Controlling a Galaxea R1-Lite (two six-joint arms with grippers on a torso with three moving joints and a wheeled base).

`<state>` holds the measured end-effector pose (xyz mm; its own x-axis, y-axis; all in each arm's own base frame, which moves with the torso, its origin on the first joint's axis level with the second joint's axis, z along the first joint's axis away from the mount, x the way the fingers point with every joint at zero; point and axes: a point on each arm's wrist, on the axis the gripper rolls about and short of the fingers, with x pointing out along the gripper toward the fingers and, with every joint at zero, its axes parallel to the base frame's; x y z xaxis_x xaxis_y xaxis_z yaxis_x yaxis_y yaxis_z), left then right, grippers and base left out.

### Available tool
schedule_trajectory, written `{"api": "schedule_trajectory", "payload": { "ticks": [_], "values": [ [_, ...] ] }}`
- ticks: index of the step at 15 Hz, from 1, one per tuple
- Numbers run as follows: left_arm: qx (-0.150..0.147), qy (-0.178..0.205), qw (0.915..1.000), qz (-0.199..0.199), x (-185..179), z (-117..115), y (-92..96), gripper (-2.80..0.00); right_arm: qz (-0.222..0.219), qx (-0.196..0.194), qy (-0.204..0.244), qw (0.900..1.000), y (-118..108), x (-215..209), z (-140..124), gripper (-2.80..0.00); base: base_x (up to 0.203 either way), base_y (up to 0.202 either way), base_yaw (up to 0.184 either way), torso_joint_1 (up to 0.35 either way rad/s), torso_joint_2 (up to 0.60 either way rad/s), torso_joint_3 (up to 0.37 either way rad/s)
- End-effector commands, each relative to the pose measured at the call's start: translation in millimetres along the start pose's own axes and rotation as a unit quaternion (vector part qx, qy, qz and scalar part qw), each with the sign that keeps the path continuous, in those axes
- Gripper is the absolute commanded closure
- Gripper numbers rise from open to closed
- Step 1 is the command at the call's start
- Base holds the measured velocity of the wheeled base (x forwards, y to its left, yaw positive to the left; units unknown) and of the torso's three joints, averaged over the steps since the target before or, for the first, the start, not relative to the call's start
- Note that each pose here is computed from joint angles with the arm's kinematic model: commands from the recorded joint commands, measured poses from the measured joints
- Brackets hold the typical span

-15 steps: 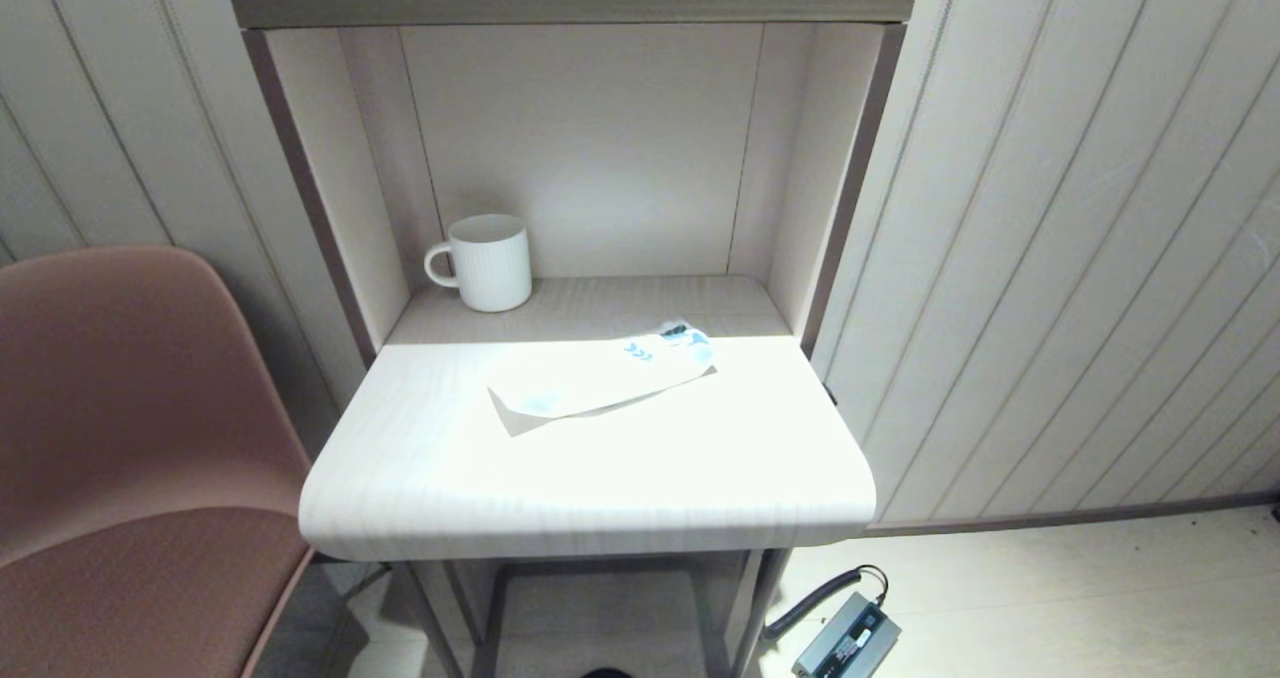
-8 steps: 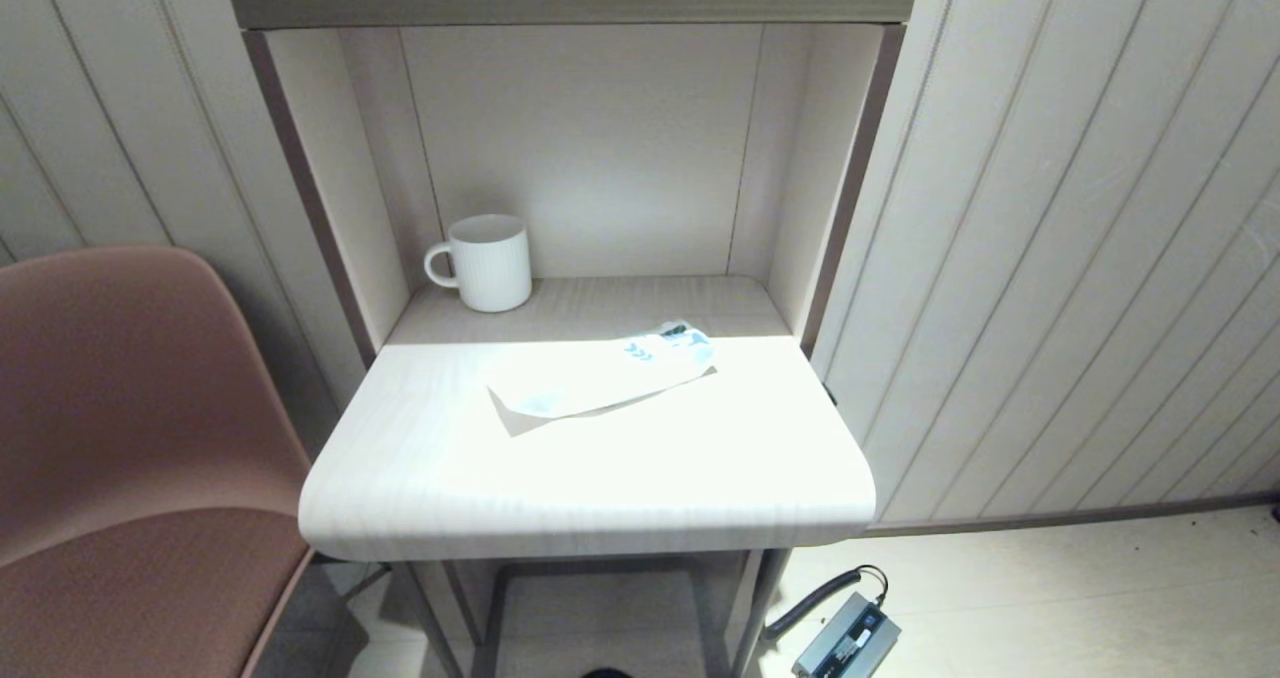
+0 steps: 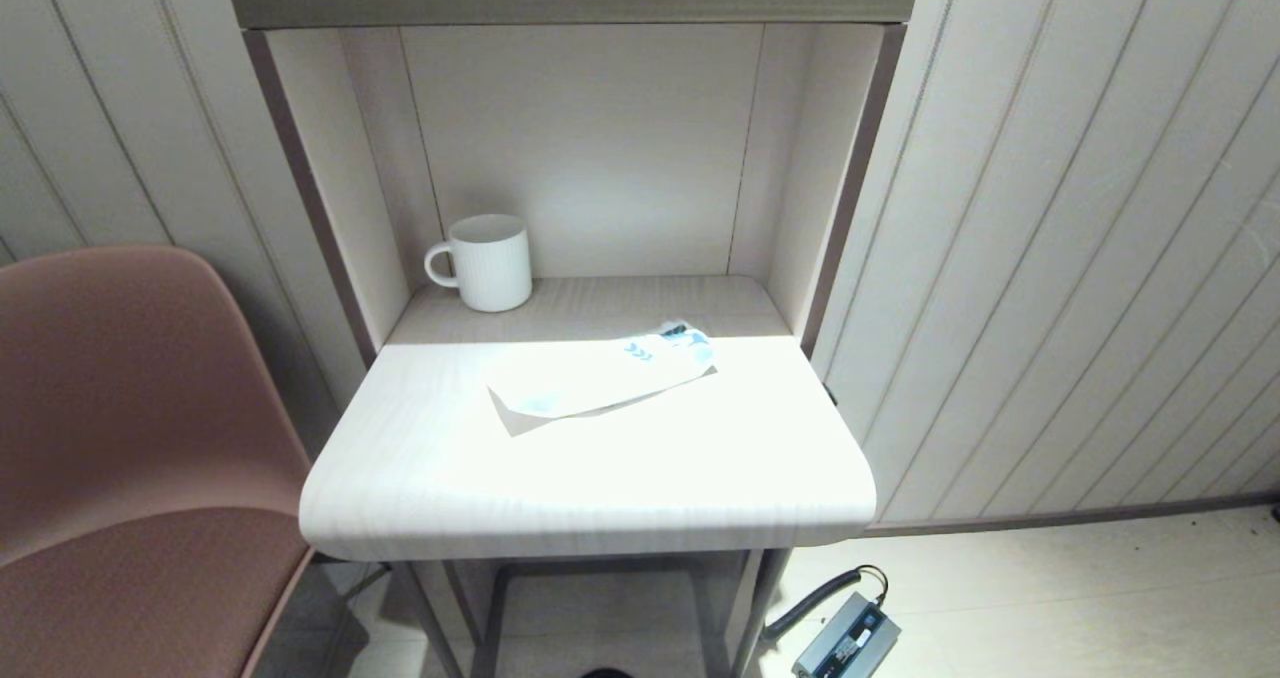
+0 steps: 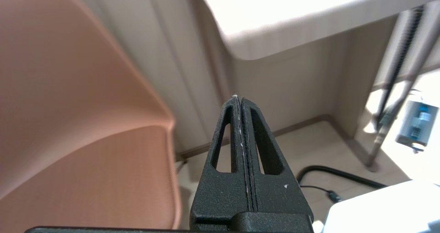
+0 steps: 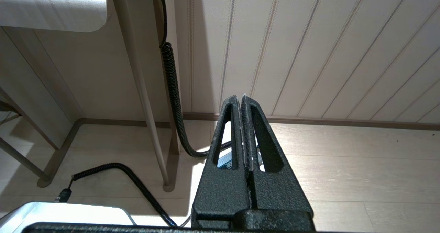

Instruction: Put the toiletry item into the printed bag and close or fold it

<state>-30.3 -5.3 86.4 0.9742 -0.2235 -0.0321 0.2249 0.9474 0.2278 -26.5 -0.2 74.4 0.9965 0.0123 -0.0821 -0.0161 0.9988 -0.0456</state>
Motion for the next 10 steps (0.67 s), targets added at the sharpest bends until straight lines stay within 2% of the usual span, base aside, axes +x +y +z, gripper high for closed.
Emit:
{"api": "schedule_trajectory", "payload": {
  "ticks": [1, 3, 4, 5, 7, 9, 10],
  "values": [
    [-0.016, -0.004, 0.9998, 0.006, 0.2, 0.6, 0.4, 0.00, 0.001, 0.000, 0.002, 1.000, 0.0, 0.0, -0.5, 0.00, 0.000, 0.000, 0.000, 0.000, 0.00, 0.000],
    [-0.017, -0.002, 0.9983, 0.055, 0.6, 1.2, 2.9, 0.00, -0.002, 0.001, 0.001, 1.000, 0.0, 0.0, -0.4, 0.00, 0.000, 0.000, 0.000, 0.000, 0.00, 0.000],
    [-0.005, -0.002, 0.9984, 0.056, 0.7, 1.3, 3.0, 0.00, -0.002, 0.001, 0.001, 1.000, 0.0, 0.0, -0.4, 0.00, 0.000, 0.000, 0.000, 0.000, 0.00, 0.000],
    [-0.006, -0.004, 0.9992, 0.040, 0.6, 1.3, 2.2, 0.00, -0.002, 0.001, 0.001, 1.000, 0.0, 0.0, -0.4, 0.00, 0.000, 0.000, 0.000, 0.000, 0.00, 0.000],
    [-0.028, -0.014, 0.9987, -0.041, 0.1, 1.1, -1.7, 0.00, -0.002, 0.001, 0.001, 1.000, 0.0, 0.0, -0.4, 0.00, 0.000, 0.000, 0.000, 0.000, 0.00, 0.000],
    [-0.054, -0.010, 0.9981, -0.028, 0.3, 0.7, -1.1, 0.00, -0.002, 0.001, 0.001, 1.000, 0.0, 0.0, -0.4, 0.00, 0.000, 0.000, 0.000, 0.000, 0.00, 0.000],
    [-0.079, -0.007, 0.9966, -0.022, 0.1, 0.8, -0.8, 0.00, -0.001, 0.001, 0.002, 1.000, 0.0, 0.0, -0.5, 0.00, 0.000, 0.000, 0.000, 0.000, 0.00, 0.000]
  ]
}}
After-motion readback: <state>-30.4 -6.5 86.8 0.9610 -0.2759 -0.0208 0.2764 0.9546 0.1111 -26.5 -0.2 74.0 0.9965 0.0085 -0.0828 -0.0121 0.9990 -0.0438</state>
